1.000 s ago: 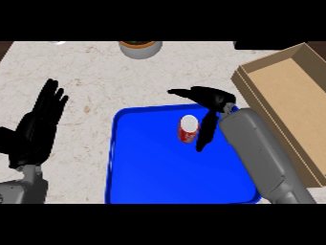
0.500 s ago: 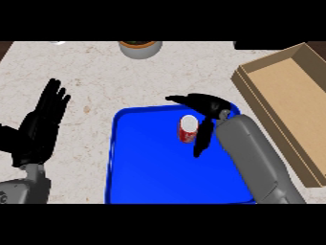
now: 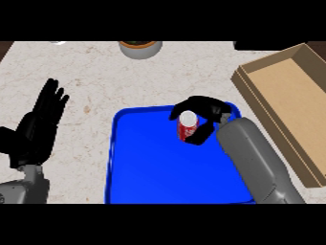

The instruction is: Pick the can from the tray and place it in the cardboard box

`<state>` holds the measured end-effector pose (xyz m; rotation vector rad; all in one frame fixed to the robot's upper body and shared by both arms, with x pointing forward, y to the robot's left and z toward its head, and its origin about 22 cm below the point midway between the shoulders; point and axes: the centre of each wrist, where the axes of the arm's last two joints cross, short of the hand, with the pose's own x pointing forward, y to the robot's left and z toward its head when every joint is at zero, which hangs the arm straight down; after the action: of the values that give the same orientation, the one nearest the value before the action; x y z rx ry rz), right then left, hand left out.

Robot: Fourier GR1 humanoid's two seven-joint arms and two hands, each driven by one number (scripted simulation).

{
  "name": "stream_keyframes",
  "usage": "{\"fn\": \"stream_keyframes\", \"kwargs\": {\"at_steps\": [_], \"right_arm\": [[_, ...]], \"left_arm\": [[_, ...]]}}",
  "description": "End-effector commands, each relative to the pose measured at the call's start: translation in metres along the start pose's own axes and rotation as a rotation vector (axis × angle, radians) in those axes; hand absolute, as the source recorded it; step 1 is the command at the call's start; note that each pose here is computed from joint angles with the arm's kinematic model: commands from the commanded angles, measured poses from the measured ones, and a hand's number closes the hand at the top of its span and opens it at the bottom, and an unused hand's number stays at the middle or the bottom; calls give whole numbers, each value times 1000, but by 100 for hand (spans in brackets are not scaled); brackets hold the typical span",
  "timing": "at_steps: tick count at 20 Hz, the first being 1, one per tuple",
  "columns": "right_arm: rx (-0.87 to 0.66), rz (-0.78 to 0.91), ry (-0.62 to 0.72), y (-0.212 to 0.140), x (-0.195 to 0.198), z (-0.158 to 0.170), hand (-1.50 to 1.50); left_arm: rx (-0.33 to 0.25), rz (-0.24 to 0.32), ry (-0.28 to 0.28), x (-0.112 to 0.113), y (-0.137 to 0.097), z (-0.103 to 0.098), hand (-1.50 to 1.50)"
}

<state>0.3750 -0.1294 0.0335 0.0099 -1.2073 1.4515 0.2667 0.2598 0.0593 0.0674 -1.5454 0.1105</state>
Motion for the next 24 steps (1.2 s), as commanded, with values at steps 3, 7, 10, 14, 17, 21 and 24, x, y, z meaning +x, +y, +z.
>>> {"fn": "stream_keyframes", "kwargs": {"at_steps": [3,7,10,14,17,21,24], "right_arm": [[-60,101,-57,-1,2,-2,150],[-78,104,-70,3,13,-9,150],[-188,179,-14,34,35,4,150],[-337,330,131,83,61,4,150],[-454,360,107,101,95,21,150],[-547,415,84,111,126,51,150],[-566,498,57,107,156,77,150]], "left_arm": [[-18,7,0,-9,-1,2,0],[-3,-13,20,-1,-12,-11,0],[13,5,3,-14,4,2,0],[33,-5,21,-12,0,8,0],[24,3,17,7,10,-2,0],[10,0,5,-16,14,15,0],[17,-13,-5,18,10,7,0]]}}
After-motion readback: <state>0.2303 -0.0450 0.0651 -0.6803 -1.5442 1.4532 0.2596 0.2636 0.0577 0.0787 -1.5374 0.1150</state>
